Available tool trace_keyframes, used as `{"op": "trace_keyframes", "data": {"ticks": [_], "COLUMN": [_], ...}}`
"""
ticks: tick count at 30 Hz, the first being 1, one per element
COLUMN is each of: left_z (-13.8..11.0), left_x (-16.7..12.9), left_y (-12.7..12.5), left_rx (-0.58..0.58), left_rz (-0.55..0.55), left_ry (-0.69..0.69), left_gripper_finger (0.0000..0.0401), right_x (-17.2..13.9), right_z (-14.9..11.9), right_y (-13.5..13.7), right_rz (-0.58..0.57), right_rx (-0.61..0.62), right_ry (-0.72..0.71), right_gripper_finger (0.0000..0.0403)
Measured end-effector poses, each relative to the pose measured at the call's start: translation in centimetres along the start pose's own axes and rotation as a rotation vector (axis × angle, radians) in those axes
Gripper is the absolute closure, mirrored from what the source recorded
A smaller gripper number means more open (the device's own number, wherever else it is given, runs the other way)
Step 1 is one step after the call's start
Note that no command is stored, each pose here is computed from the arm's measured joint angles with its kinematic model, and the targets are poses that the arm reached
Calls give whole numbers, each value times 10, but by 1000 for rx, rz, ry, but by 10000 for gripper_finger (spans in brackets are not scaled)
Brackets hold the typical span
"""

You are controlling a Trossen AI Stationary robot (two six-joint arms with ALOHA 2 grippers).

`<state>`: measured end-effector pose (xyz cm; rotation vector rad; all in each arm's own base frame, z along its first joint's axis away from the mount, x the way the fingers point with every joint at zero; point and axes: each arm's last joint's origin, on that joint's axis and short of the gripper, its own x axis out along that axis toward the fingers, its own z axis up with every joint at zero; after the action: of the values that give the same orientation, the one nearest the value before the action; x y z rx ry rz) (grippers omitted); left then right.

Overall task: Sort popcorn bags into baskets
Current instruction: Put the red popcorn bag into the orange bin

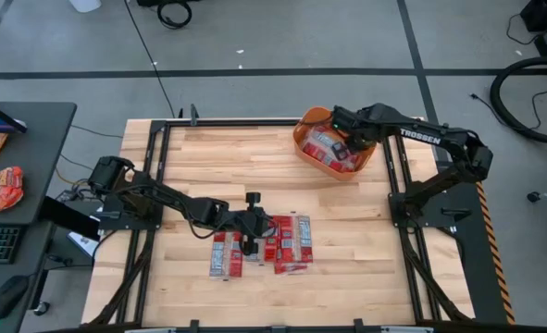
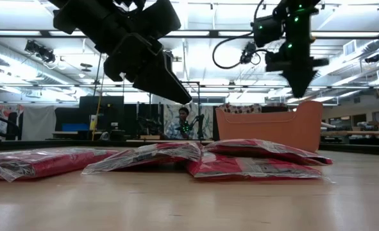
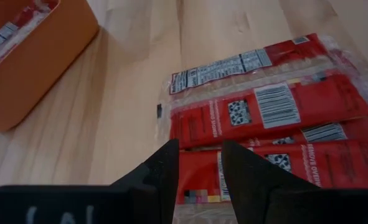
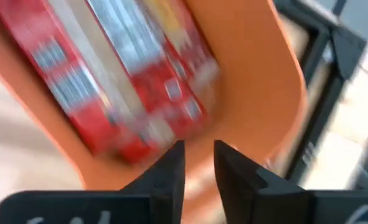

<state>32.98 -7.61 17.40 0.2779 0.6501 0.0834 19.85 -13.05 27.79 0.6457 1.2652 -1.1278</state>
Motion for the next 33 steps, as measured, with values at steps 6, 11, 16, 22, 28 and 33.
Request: {"op": "trace_keyframes", "data": {"ticks": [6, 11, 16, 22, 28, 33], "left_z": [0, -1, -5, -10, -11, -9], "left_x": [1, 1, 2, 15, 25, 26], "left_y": [2, 3, 0, -9, -12, -9], "left_rx": [-3, 0, 4, 51, 69, 63], "left_rz": [6, 6, -46, -153, -148, -140], "left_ry": [2, 10, 42, 10, -32, -45], "left_gripper_finger": [276, 276, 276, 276, 276, 276], "right_x": [-20, -37, -42, -40, -20, -2], "right_z": [-21, -48, -97, -157, -198, -215], "right_y": [12, 53, 102, 133, 148, 174], "right_rz": [-2, 130, 320, 519, 587, 535], "right_rx": [-139, -316, -621, -887, -952, -1052], "right_ry": [22, -165, -350, -502, -530, -487], "right_gripper_finger": [296, 297, 297, 298, 287, 251]}}
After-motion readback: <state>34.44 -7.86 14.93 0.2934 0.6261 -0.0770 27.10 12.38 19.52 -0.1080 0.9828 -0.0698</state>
